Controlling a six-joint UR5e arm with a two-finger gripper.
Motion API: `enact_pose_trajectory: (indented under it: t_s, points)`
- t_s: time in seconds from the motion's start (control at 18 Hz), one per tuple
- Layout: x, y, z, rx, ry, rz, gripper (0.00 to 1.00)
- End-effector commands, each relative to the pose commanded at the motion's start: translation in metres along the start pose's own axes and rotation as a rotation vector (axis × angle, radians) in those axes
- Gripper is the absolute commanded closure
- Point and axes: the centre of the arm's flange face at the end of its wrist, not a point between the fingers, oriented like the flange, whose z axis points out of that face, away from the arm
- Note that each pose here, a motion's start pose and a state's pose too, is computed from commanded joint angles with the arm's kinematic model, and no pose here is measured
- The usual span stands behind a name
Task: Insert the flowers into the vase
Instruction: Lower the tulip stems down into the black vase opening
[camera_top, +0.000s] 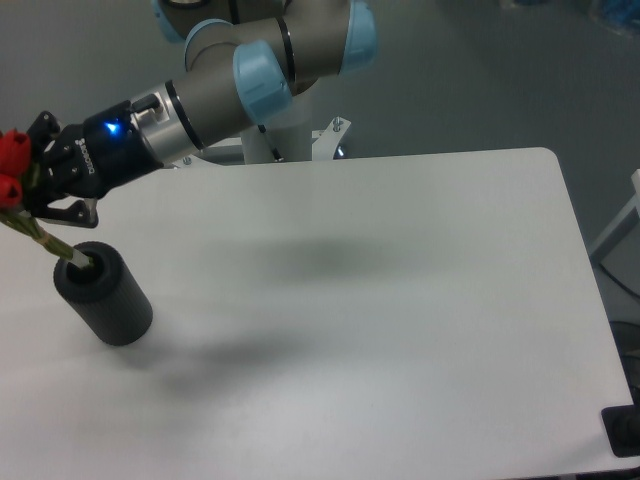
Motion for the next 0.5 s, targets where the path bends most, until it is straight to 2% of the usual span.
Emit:
enact_pose_trajectory:
  t_s: [0.5]
  points:
    - [-0.011,0.055,0.01,-0.015,0.019,0.004,0.77]
